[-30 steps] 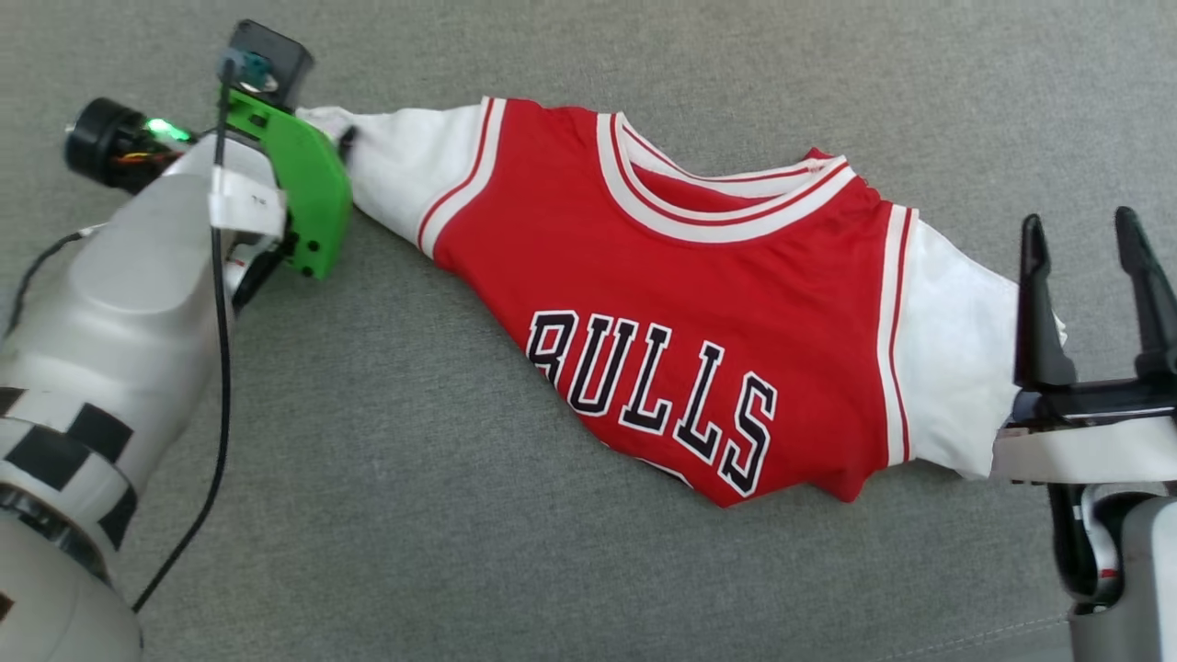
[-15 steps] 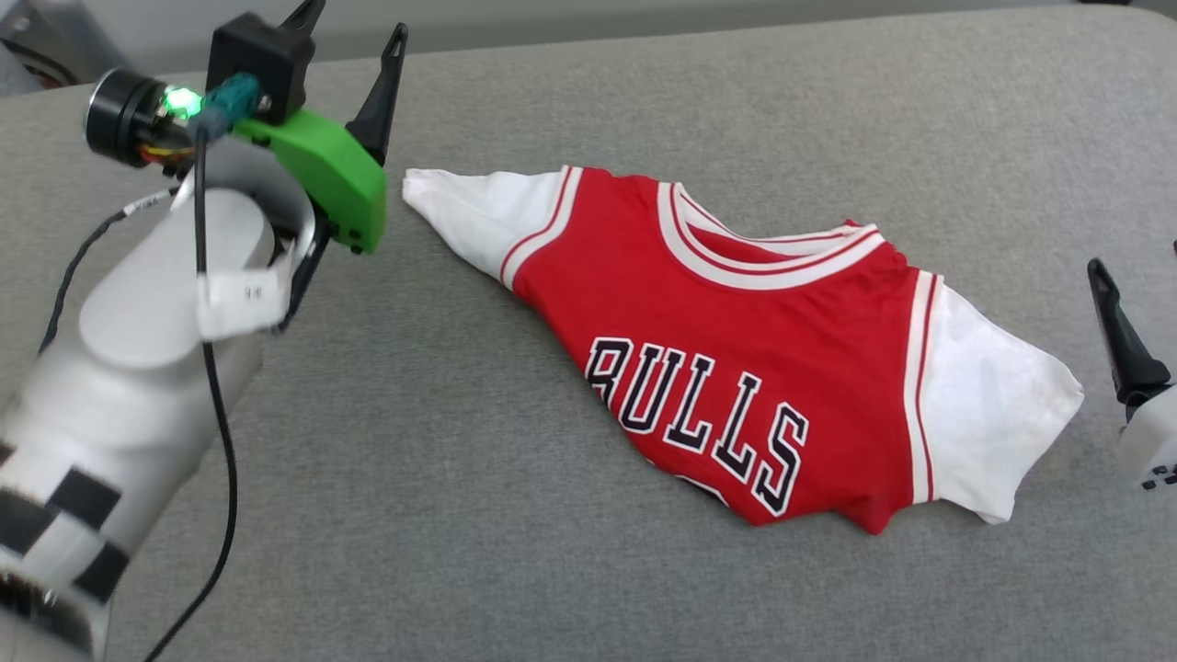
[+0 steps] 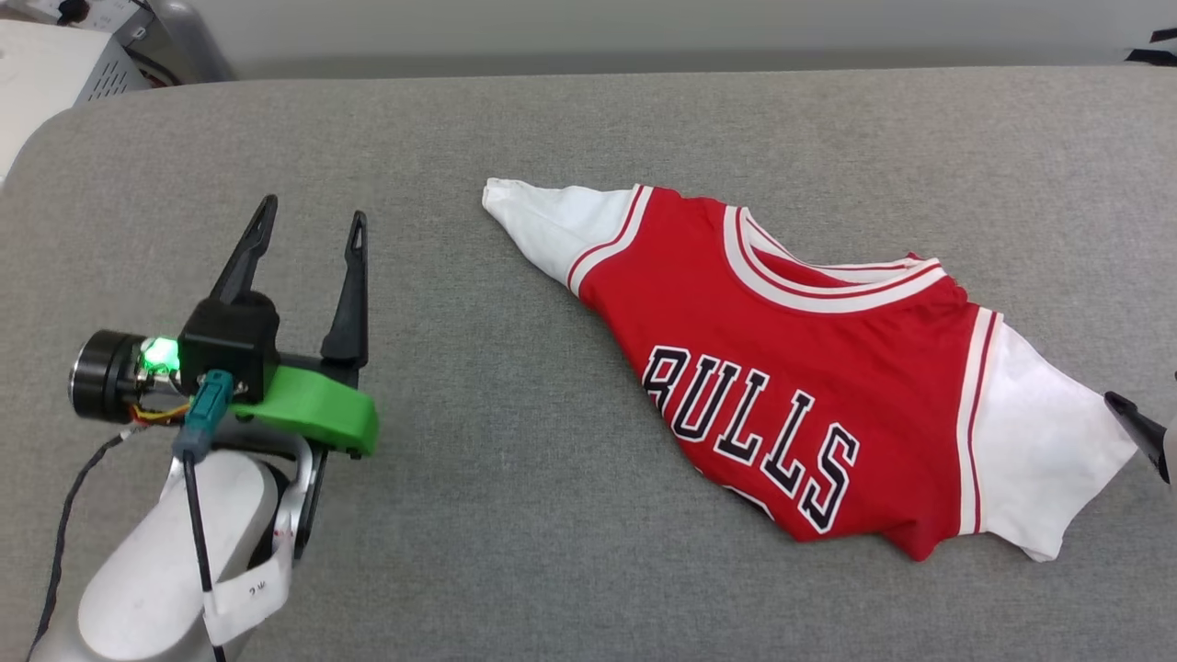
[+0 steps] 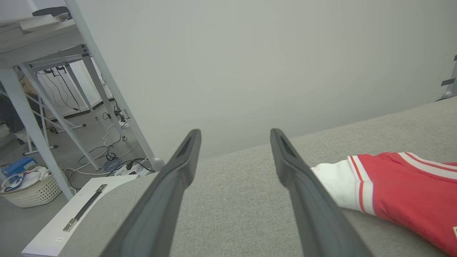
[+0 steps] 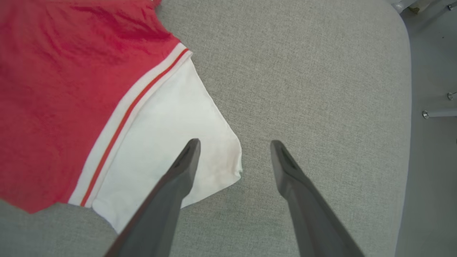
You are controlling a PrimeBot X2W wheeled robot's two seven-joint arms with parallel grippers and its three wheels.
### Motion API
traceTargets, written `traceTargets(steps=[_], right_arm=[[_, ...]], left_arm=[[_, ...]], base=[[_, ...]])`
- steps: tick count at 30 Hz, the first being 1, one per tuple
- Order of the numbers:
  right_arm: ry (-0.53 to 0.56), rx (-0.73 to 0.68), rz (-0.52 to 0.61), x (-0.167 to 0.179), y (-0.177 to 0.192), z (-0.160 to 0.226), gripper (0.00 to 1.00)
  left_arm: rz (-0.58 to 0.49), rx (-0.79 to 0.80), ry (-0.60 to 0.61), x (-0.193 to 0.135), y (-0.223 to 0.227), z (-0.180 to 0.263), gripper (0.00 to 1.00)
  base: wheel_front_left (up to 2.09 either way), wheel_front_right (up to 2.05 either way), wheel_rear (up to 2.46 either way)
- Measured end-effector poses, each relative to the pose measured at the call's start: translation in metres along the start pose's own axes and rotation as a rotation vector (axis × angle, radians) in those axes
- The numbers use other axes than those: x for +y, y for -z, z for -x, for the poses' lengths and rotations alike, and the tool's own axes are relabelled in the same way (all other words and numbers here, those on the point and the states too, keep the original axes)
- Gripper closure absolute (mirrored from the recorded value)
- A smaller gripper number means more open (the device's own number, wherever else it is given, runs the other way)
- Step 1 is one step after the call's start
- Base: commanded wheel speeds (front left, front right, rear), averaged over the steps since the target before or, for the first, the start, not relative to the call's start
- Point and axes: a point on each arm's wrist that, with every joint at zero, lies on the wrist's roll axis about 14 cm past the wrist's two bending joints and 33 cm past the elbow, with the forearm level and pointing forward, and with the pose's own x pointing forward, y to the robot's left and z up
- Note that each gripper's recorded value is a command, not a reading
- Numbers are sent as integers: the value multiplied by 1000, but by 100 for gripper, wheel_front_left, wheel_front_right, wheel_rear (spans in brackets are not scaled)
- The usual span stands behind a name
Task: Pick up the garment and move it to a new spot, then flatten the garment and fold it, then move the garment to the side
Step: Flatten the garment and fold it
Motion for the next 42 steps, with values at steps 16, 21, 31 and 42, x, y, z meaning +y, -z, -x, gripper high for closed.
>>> traceTargets(steps=[16,21,31,42], right_arm=[[-41,314,-91,4,69,-60,61],[-31,237,-98,-1,52,-63,100],[233,47,-165,-95,11,-54,100],[283,24,-266,-96,36,-61,100]], left_arm=[[44,73,-118,14,37,33,0],[53,82,-121,13,40,38,0],[55,58,-113,10,34,39,0],[55,65,-115,18,36,42,0]], base=[[0,0,0],[0,0,0],[0,0,0],[0,0,0]])
